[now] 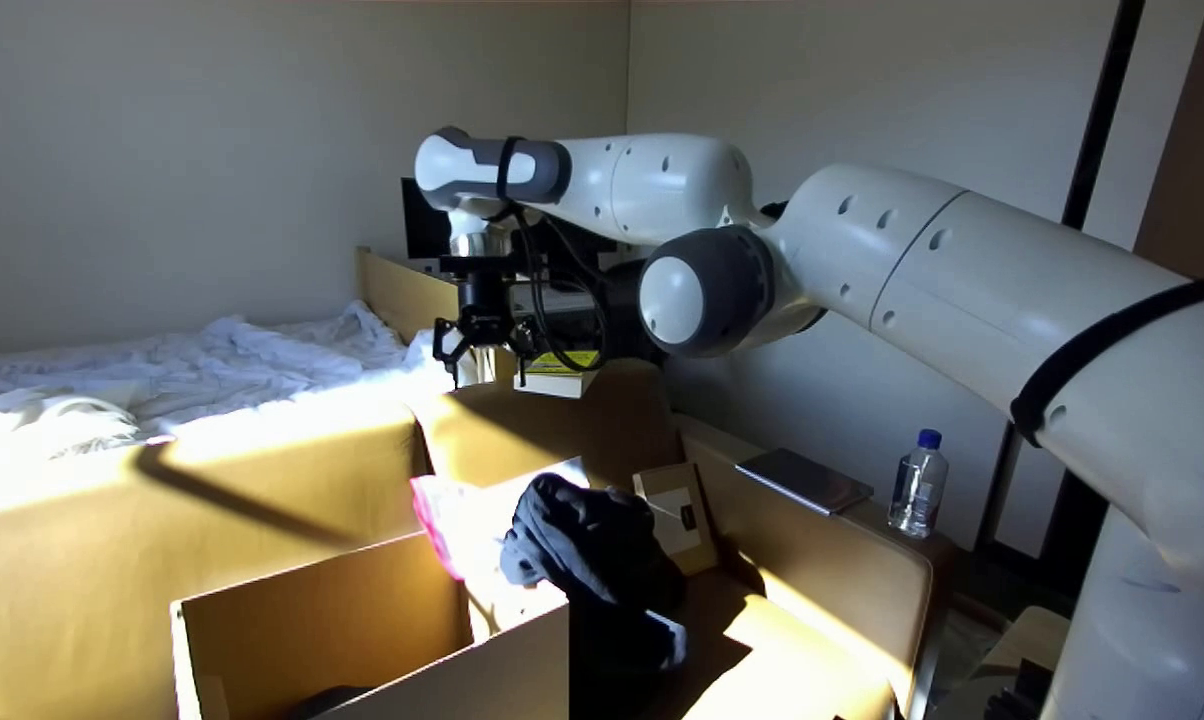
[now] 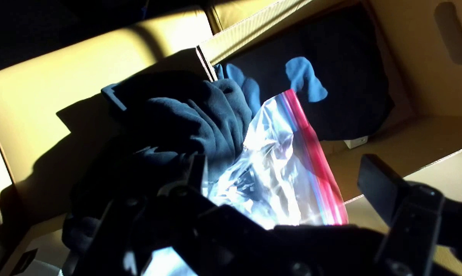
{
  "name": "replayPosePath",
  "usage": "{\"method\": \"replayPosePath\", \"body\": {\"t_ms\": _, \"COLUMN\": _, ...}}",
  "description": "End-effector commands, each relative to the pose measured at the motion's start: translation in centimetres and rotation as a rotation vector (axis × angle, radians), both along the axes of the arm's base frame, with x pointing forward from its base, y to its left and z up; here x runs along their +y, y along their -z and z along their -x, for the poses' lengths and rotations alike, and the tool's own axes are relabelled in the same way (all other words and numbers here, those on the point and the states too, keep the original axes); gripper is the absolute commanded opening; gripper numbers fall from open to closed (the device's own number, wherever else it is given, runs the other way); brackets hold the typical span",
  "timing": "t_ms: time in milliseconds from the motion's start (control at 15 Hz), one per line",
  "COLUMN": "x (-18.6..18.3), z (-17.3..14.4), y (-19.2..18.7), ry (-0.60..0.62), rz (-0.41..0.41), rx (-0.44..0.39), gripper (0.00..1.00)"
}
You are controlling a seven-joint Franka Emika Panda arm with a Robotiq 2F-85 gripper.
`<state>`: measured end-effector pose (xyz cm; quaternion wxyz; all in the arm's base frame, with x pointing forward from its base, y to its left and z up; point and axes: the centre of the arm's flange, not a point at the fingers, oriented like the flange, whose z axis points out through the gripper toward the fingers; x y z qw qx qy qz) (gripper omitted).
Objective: Remove the plastic and black hoodie from the box ad place them on the right side of the sofa
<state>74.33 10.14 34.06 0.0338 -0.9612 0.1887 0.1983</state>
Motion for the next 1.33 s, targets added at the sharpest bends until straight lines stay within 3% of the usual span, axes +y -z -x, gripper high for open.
{"method": "replayPosePath", "body": {"t_ms": 0, "x": 7.4, "z": 5.6, "y": 2.3, "ry": -0.166, "rz": 0.027, "rx": 0.022, "gripper": 1.00}}
{"method": "replayPosePath", "body": {"t_ms": 133, "x": 13.0, "z": 4.9, "y": 5.7, "ry": -0.153, "rz": 0.042, "rx": 0.048, "gripper": 1.00}}
{"method": "replayPosePath", "body": {"t_ms": 267, "x": 16.4, "z": 4.0, "y": 9.7, "ry": -0.033, "rz": 0.019, "rx": -0.024, "gripper": 1.00}}
{"method": "replayPosePath", "body": {"t_ms": 467, "x": 16.4, "z": 2.5, "y": 15.2, "ry": 0.090, "rz": -0.013, "rx": -0.123, "gripper": 1.00}}
{"method": "replayPosePath", "body": {"t_ms": 667, "x": 17.6, "z": 2.4, "y": 16.8, "ry": 0.170, "rz": -0.022, "rx": -0.274, "gripper": 1.00}}
{"method": "replayPosePath", "body": {"t_ms": 933, "x": 21.3, "z": 2.0, "y": 16.7, "ry": 0.122, "rz": 0.006, "rx": -0.516, "gripper": 1.00}}
{"method": "replayPosePath", "body": {"t_ms": 1267, "x": 25.0, "z": 4.5, "y": 15.8, "ry": -0.086, "rz": 0.162, "rx": -0.485, "gripper": 1.00}}
